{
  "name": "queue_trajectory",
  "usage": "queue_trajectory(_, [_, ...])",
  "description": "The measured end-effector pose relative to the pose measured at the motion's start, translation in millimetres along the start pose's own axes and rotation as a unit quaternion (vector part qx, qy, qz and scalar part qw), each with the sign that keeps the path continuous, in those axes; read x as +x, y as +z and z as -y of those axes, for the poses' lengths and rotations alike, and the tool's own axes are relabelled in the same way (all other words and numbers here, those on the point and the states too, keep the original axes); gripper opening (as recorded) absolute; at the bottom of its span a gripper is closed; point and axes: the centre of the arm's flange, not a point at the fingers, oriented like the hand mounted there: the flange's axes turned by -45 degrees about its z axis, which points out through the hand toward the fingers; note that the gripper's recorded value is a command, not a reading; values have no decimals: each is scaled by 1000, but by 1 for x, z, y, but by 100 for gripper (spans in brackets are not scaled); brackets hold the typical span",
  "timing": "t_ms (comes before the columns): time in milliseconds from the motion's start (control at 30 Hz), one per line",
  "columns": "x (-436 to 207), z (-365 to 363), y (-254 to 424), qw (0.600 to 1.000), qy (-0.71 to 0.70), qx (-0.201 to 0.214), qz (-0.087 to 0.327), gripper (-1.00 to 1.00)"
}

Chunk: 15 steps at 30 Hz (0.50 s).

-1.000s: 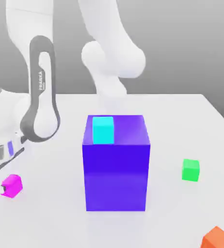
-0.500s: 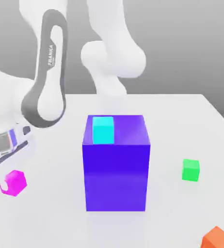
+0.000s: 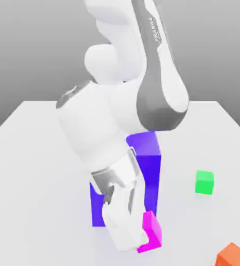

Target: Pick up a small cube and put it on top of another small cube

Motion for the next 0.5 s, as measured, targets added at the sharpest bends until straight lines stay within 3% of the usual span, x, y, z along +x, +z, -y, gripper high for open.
queue_trajectory(233, [-125,-36,41,967,-248,-52,34,-100])
queue_trajectory(500, [-246,-117,75,851,-509,-101,84,-100])
